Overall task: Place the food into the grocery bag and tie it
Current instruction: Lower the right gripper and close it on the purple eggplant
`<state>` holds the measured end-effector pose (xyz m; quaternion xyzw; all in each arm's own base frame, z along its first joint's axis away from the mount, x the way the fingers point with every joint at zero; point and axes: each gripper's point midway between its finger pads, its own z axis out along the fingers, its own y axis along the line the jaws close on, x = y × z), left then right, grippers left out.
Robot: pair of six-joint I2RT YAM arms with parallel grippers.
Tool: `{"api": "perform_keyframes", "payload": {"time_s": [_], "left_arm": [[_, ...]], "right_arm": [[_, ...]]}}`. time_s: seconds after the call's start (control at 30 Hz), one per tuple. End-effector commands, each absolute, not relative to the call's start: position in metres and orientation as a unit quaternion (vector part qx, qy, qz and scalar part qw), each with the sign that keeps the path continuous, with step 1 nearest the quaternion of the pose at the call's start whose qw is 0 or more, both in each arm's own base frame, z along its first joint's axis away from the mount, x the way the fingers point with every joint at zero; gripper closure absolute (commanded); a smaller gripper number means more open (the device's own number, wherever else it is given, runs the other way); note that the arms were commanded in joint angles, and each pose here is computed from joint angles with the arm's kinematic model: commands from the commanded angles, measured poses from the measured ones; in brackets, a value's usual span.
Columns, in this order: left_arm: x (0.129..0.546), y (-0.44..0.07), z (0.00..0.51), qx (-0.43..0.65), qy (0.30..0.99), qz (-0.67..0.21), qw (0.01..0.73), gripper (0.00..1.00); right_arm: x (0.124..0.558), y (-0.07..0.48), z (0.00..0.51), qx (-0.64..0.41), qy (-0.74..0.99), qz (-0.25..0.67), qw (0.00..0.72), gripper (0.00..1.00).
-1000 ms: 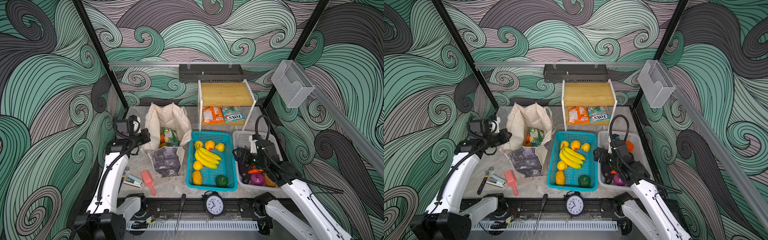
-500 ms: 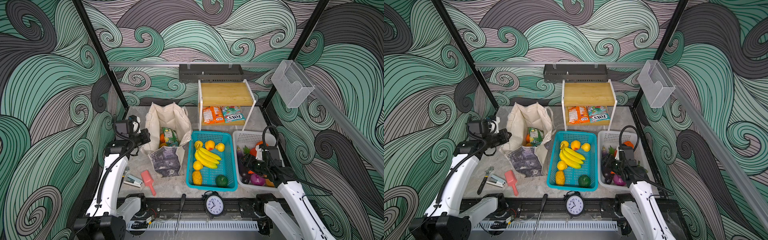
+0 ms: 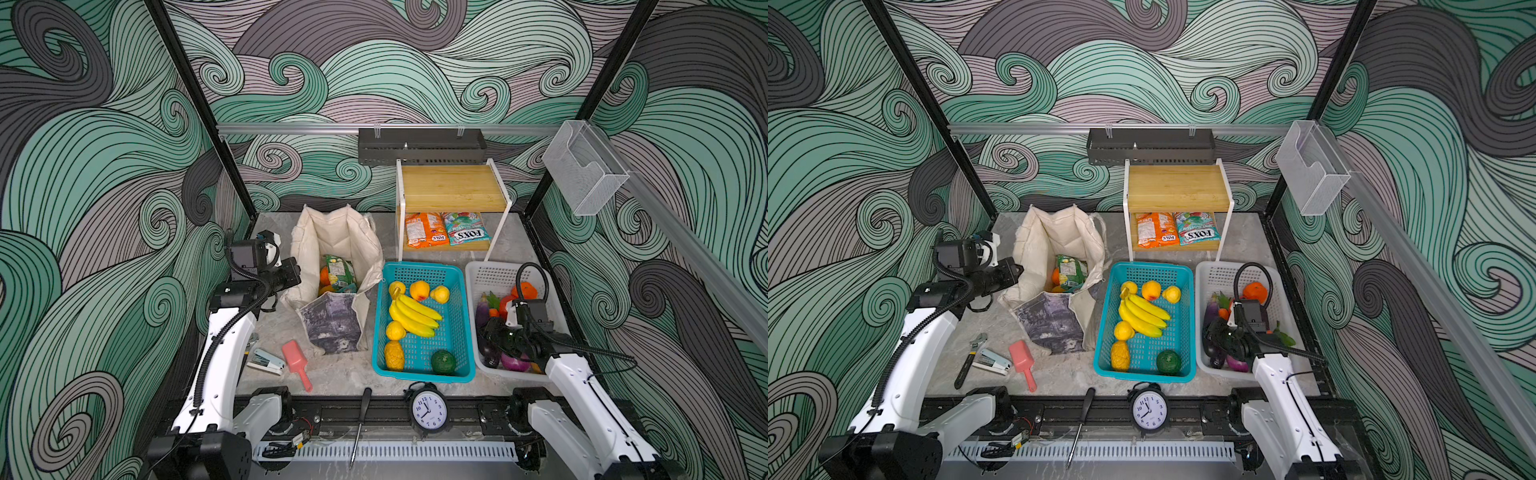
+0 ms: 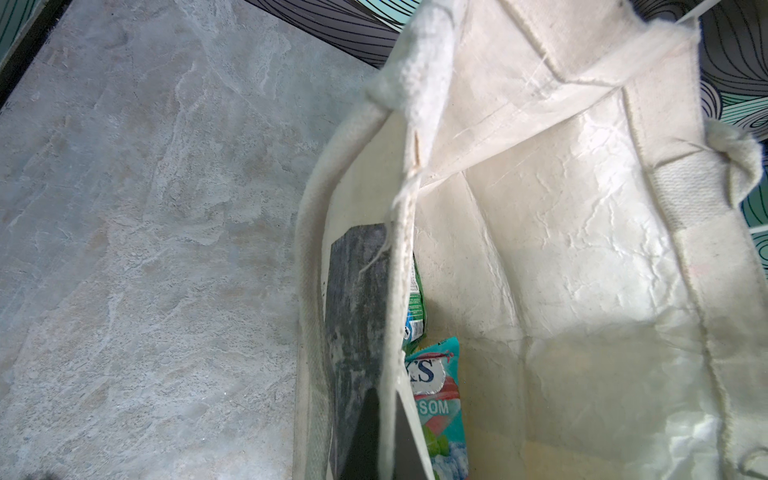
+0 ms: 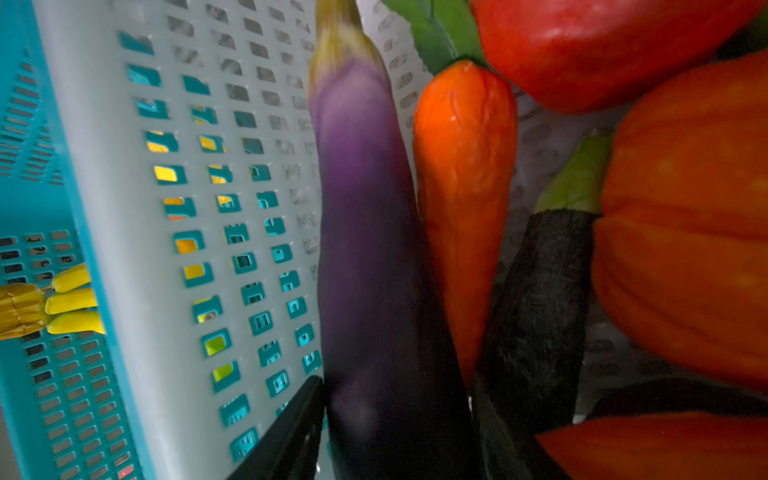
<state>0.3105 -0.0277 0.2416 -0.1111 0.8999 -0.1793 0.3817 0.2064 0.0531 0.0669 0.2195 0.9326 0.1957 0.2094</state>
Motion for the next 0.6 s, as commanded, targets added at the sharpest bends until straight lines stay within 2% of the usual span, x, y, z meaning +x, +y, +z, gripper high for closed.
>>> {"api": "perform_keyframes", "payload": {"time_s": [0.0, 0.17, 0.3, 0.43, 0.57], "left_arm": [[0.309, -0.03, 0.245, -0.105, 0.898, -0.188, 0.385, 1.0], [0.309, -0.03, 0.245, -0.105, 0.898, -0.188, 0.383, 1.0], [0.308, -0.029, 0.244, -0.105, 0.899, -0.184, 0.384, 1.0], [0.308, -0.029, 0.245, -0.105, 0.898, -0.182, 0.387, 1.0], [0.308, -0.028, 0.244, -0.105, 0.899, -0.18, 0.385, 1.0]], "right_arm": [[0.212, 0.056, 0.072, 0.217, 0.925, 0.212, 0.227, 0.45], [0.213, 0.055, 0.064, 0.218, 0.927, 0.21, 0.221, 0.46], [0.212, 0.056, 0.057, 0.22, 0.928, 0.212, 0.212, 0.39], [0.215, 0.055, 0.054, 0.224, 0.926, 0.213, 0.218, 0.37], [0.217, 0.056, 0.053, 0.224, 0.925, 0.218, 0.217, 0.43]]}}
